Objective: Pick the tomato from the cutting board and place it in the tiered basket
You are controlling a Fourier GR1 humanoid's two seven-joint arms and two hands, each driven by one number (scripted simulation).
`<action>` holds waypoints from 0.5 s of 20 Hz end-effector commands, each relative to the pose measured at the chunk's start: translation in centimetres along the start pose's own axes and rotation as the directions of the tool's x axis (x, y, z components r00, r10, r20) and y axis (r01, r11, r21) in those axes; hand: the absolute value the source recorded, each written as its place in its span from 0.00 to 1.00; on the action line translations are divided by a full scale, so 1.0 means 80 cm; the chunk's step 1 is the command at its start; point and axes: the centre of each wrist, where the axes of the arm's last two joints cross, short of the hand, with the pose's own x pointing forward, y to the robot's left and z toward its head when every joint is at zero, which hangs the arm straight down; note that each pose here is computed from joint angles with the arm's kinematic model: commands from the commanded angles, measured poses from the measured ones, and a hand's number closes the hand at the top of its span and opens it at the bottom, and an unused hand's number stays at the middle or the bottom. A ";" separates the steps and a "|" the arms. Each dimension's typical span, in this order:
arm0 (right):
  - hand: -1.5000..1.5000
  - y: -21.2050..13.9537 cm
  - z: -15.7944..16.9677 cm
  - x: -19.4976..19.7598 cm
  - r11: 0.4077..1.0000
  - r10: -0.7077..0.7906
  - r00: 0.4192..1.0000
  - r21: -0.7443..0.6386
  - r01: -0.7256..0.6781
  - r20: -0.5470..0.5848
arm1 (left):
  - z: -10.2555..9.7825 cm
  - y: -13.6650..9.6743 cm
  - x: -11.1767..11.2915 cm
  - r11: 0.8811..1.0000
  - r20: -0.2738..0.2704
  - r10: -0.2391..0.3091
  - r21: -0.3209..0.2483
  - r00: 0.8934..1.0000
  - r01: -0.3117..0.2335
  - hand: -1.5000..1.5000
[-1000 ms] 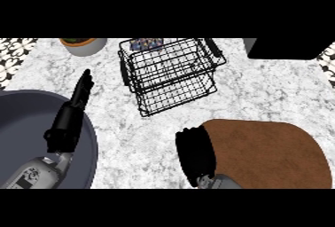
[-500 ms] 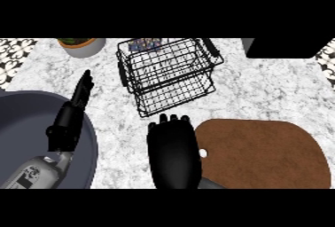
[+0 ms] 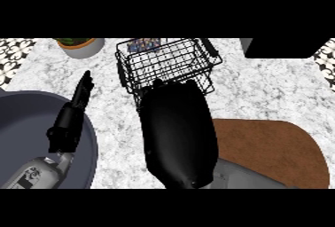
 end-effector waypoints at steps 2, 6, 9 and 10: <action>1.00 -0.053 -0.029 0.002 0.991 -0.128 0.980 0.012 0.131 -0.149 | -0.001 -0.021 -0.008 0.997 -0.045 0.082 0.011 0.996 -0.081 0.50; 1.00 -0.045 -0.046 0.022 0.987 -0.149 0.971 0.024 0.156 -0.186 | -0.007 -0.030 -0.002 0.995 -0.043 0.096 0.008 0.995 -0.095 0.50; 1.00 -0.065 -0.076 0.027 0.988 -0.155 0.972 0.001 0.157 -0.176 | 0.004 -0.044 -0.008 0.993 -0.043 0.113 -0.016 0.993 -0.114 0.50; 1.00 -0.062 -0.081 0.031 0.986 -0.163 0.964 -0.002 0.166 -0.211 | 0.001 -0.032 0.000 0.994 -0.053 0.103 -0.027 0.993 -0.104 0.50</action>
